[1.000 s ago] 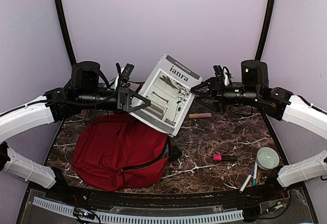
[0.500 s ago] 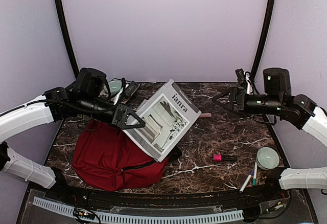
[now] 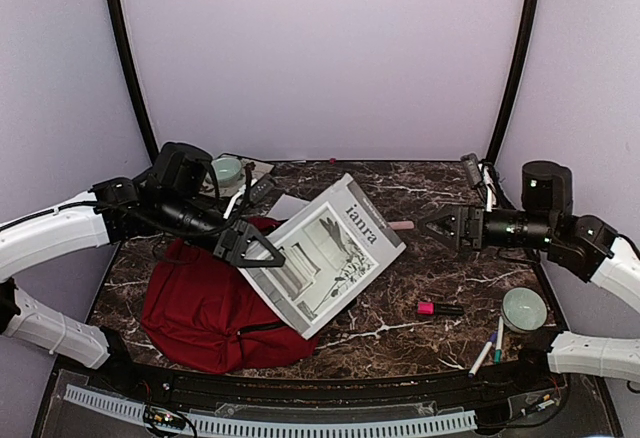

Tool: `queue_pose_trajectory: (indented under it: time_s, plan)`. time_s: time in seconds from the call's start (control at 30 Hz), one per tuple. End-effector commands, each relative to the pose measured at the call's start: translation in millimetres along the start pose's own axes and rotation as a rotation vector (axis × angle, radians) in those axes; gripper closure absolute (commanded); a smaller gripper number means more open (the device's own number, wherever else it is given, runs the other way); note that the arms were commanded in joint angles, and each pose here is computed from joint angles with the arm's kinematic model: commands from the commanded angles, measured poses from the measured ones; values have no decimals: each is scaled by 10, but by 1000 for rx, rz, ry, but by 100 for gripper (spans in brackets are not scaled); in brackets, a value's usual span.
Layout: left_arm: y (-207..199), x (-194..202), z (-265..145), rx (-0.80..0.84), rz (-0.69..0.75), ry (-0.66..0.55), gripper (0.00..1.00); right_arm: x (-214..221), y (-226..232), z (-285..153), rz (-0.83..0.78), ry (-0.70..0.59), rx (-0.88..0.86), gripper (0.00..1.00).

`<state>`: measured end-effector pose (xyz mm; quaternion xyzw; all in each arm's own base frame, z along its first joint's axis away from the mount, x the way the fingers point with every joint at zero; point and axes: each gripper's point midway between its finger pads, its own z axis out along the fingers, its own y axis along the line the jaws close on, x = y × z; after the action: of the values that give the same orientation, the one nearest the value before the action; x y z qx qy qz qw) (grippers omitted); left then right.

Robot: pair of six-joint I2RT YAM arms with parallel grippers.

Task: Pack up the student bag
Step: Pass from the left arm to the right

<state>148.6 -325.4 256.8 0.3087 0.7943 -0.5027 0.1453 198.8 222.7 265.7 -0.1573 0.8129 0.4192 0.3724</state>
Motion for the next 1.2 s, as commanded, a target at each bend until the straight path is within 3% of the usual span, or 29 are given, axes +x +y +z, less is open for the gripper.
queue_pose_trajectory:
  time_s: [0.0, 0.13, 0.33, 0.73, 1.03, 1.17]
  plan:
    - [-235, -71, -18, 97, 94, 14, 100, -126, 424, -48, -317, -86, -226, 0]
    - [-261, -20, 27, 140, 92, 57, 100, 91, 595, -3, -414, 5, -384, 0]
    - [-355, -38, 71, 211, 99, 105, 100, 292, 708, 55, -409, 166, -521, 0]
    - [-518, -270, 163, 259, 138, 161, 100, 307, 741, 91, -362, 235, -597, 0]
    - [-511, -245, 203, 231, 137, 184, 100, 159, 864, 17, -308, 177, -671, 0]
    - [-501, -229, 216, 204, 148, 186, 100, 96, 955, -53, -258, 155, -741, 8]
